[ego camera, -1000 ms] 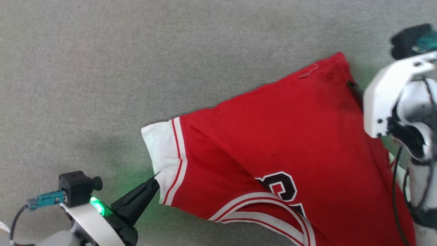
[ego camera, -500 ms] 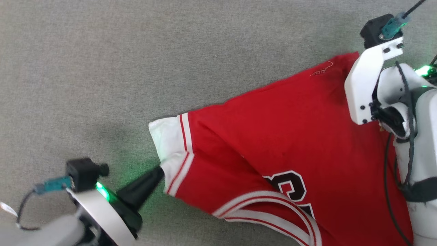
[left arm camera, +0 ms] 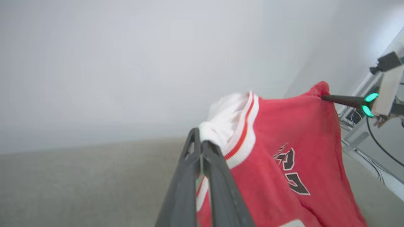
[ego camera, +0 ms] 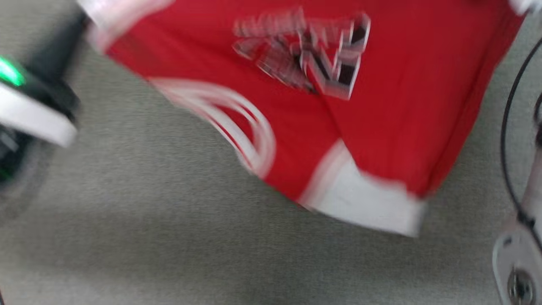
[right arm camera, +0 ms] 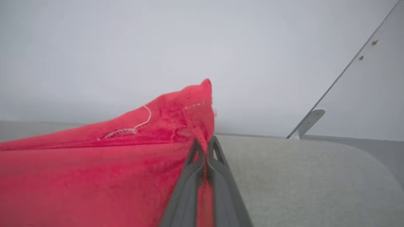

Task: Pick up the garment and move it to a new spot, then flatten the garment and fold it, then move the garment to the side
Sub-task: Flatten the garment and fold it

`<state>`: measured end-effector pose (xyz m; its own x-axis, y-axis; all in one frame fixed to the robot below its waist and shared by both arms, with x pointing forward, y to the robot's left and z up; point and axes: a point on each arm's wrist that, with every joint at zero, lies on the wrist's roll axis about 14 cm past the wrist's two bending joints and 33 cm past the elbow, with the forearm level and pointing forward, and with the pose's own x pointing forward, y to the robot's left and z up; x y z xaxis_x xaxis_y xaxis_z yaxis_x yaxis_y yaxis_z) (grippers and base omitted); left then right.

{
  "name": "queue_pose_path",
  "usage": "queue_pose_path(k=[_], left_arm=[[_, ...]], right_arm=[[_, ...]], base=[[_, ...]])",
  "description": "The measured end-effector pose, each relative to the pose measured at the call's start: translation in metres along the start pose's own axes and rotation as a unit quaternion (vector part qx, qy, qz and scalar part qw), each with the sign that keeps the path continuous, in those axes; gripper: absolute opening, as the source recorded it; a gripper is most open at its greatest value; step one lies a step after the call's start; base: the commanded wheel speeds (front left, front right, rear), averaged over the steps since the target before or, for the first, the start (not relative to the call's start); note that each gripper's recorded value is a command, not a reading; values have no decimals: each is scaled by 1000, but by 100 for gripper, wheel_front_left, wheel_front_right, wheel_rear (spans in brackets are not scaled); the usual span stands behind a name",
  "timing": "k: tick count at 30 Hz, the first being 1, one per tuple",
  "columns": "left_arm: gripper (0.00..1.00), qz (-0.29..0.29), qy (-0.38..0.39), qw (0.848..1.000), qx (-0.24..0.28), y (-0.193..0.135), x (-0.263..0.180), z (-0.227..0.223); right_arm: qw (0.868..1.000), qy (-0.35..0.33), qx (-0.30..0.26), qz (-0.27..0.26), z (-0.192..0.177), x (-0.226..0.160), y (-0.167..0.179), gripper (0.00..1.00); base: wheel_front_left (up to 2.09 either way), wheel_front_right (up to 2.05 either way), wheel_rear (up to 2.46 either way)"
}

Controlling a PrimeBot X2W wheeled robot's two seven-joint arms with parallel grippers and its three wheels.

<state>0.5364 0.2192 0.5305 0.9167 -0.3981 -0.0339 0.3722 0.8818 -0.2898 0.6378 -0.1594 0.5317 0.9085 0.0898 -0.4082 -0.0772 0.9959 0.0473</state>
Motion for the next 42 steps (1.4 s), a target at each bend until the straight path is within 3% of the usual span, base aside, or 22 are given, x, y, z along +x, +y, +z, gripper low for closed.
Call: queue_pose_path(k=[7, 10, 14, 17, 20, 27, 28, 33, 42], left_arm=[[0, 17, -126, 992, 7, 30, 72, 118], [0, 1, -184, 982, 29, 23, 92, 165], [0, -28, -226, 973, 32, 3, 103, 196], [0, -46, -208, 977, 28, -8, 109, 189], [0, -48, -165, 985, 21, -8, 106, 157], [0, -41, -49, 993, -103, -15, 66, 40], [0, -35, -38, 988, -145, -20, 50, 17], [0, -11, 8, 975, -221, -38, -3, -44], [0, -6, 62, 957, -284, -84, -83, -85]], right_arm=[[988, -148, 20, -47, 89, -1, -34, 0], [977, -204, 30, -52, 118, -5, -44, 0], [967, -245, 33, -60, 136, -11, -53, 0], [966, -245, 38, -65, 131, -8, -59, 0], [974, -211, 38, -67, 102, 1, -61, 0], [994, -92, 38, -49, -16, 4, -50, 0], [997, -56, 40, -41, -53, -5, -45, 0], [998, 15, 54, -21, -124, -44, -32, 0], [992, 103, 73, -10, -185, -134, -26, 0]], base=[[0, 0, 0], [0, 0, 0], [0, 0, 0], [0, 0, 0], [0, 0, 0], [0, 0, 0], [0, 0, 0], [0, 0, 0], [0, 0, 0]])
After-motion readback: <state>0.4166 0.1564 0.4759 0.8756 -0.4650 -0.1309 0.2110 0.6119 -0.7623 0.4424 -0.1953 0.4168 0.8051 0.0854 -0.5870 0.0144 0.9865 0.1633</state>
